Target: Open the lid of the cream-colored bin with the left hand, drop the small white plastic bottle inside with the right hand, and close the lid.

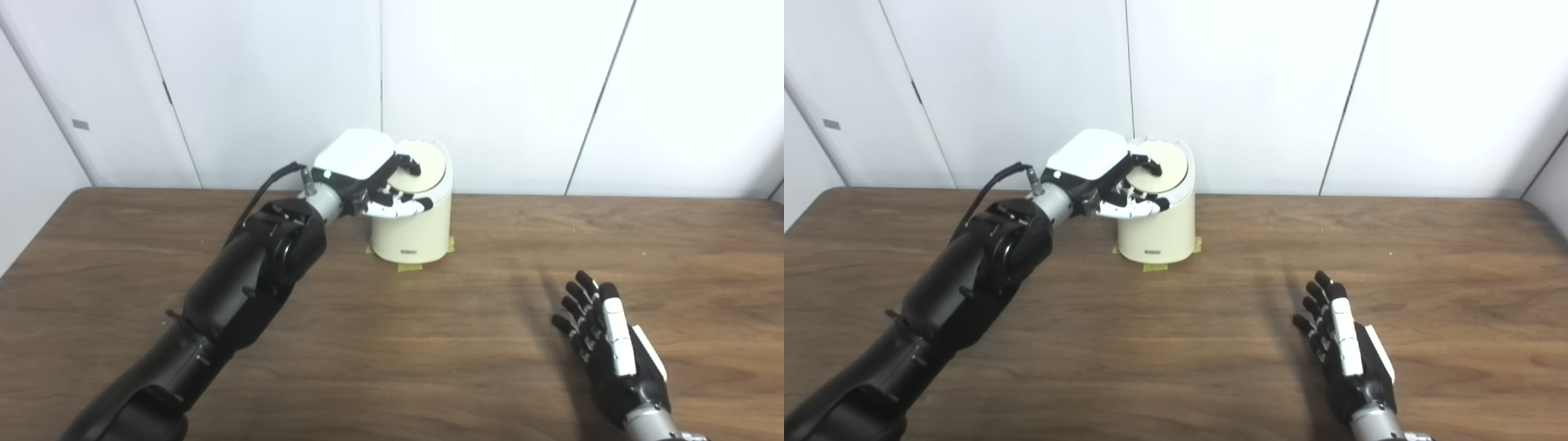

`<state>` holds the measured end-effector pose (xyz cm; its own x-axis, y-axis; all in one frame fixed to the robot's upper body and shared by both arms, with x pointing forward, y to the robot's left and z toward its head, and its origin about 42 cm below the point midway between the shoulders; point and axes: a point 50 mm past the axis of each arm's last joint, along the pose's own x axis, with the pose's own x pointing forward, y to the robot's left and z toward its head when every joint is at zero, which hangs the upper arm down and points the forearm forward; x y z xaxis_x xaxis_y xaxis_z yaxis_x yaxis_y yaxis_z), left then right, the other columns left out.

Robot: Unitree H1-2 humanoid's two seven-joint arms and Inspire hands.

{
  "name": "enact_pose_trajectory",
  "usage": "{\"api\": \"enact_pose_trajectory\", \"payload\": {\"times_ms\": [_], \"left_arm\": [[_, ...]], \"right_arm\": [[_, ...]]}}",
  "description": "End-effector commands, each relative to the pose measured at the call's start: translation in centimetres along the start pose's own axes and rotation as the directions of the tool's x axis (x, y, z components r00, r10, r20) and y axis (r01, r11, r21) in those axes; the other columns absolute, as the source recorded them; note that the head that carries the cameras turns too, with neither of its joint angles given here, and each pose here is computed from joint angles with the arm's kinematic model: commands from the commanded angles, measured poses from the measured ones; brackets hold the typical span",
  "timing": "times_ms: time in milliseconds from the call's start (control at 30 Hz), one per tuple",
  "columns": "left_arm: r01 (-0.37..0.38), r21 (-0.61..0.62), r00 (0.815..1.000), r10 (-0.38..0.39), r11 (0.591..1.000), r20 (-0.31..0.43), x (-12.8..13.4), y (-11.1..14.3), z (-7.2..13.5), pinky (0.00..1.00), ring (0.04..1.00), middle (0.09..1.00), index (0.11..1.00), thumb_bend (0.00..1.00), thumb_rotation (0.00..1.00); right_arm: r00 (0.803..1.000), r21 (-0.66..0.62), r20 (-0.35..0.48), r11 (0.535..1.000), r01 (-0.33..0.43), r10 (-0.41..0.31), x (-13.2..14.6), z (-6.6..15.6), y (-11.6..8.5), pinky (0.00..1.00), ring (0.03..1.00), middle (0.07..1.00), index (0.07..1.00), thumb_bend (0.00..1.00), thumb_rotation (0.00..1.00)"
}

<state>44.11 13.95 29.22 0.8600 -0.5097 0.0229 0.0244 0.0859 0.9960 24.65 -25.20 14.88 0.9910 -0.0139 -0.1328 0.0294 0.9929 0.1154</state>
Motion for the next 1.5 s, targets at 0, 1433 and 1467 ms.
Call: {"api": "enact_pose_trajectory", "payload": {"times_ms": [0, 1433, 1467], "left_arm": [[-0.026, 0.023, 0.999, 0.026, 0.999, 0.024, -0.1, 1.1, 0.4, 0.80, 0.822, 0.809, 0.786, 0.55, 0.70], [0.096, 0.175, 0.993, -0.105, 0.980, 0.045, -2.2, -3.5, 0.7, 0.88, 0.843, 0.827, 0.818, 0.54, 0.77], [0.072, 0.155, 0.996, -0.080, 0.985, 0.048, -2.3, -3.2, 0.5, 0.86, 0.837, 0.823, 0.820, 0.54, 0.73]], "right_arm": [[0.996, -0.024, 0.085, 1.000, -0.008, 0.010, 0.4, 1.6, 0.3, 0.90, 0.953, 0.956, 0.962, 0.50, 0.93], [0.993, -0.032, 0.116, 0.999, -0.012, 0.016, 0.6, 2.6, 0.6, 0.87, 0.922, 0.929, 0.959, 0.50, 0.95], [0.993, -0.030, 0.116, 0.999, -0.012, 0.016, 0.6, 2.5, 0.6, 0.87, 0.918, 0.927, 0.957, 0.50, 0.95]]}}
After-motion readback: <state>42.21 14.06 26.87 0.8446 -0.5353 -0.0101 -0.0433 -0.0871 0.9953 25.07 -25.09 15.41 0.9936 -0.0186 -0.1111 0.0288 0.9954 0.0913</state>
